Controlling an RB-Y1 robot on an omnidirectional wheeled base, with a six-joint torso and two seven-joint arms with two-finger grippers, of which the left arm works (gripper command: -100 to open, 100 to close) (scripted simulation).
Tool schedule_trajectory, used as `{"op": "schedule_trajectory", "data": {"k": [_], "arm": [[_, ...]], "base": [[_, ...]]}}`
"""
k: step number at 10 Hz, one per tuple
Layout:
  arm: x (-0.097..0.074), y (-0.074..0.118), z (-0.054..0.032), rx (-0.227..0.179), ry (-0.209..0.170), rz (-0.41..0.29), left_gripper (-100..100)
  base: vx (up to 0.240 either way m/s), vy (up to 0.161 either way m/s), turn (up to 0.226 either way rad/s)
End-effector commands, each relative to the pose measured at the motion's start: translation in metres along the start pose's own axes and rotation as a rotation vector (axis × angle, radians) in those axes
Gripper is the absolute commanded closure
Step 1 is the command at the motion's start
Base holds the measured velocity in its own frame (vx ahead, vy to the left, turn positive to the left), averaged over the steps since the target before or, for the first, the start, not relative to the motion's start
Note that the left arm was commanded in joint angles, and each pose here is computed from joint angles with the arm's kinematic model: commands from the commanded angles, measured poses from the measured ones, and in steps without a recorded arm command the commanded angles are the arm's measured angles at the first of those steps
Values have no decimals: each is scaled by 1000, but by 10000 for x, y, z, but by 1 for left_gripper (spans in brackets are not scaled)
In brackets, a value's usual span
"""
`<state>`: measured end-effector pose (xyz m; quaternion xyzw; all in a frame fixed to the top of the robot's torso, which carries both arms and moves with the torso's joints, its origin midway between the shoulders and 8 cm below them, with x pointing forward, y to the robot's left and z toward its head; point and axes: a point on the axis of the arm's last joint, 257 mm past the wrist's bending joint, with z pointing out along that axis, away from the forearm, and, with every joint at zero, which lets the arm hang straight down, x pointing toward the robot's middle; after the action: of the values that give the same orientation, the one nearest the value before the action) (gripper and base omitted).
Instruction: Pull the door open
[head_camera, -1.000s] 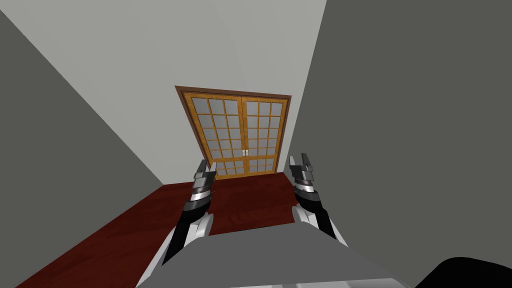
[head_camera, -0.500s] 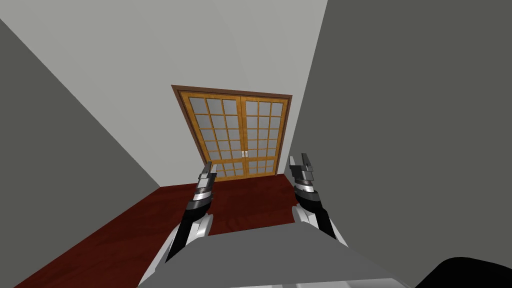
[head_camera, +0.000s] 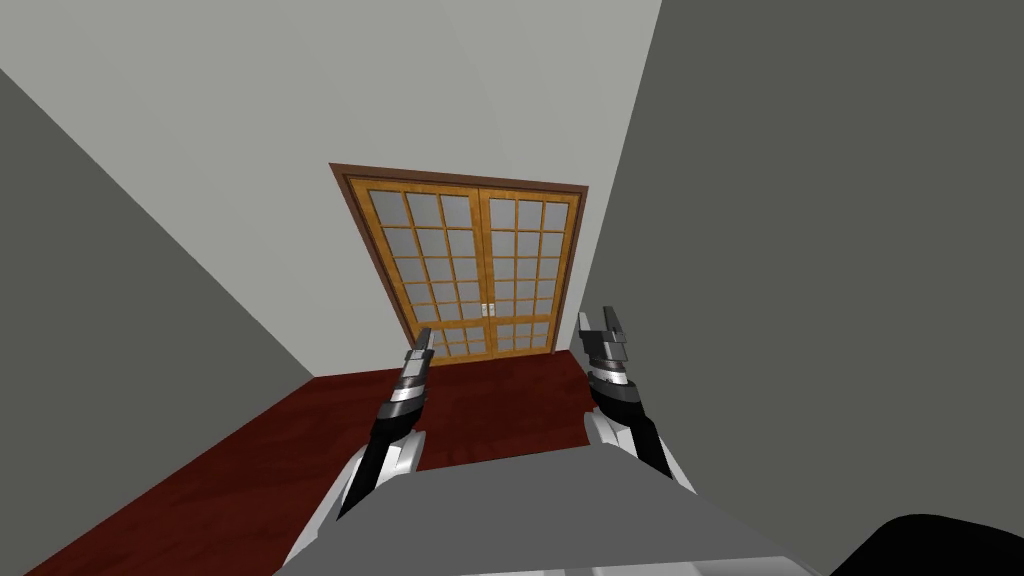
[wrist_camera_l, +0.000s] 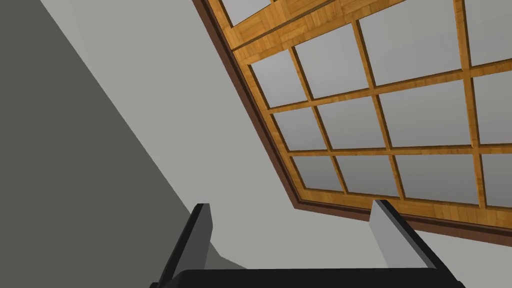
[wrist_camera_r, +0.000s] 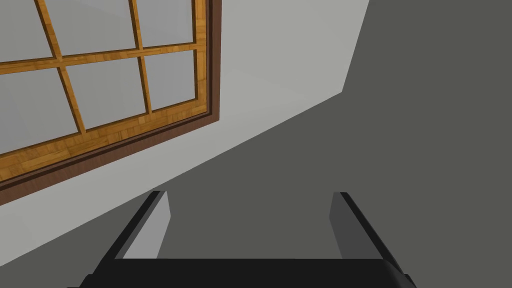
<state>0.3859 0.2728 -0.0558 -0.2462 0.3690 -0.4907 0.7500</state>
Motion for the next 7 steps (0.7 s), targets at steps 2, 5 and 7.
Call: {"op": "schedule_trajectory", "data": {"k": [2,5,7], "arm": [[46,177,-61,-29,21,79,-100],[91,386,-135,-61,47,166,-100],[122,530,-191,-83,65,226,-100]], "base": [[105,-21,6],[102,-31,6],[102,-30,6]]}}
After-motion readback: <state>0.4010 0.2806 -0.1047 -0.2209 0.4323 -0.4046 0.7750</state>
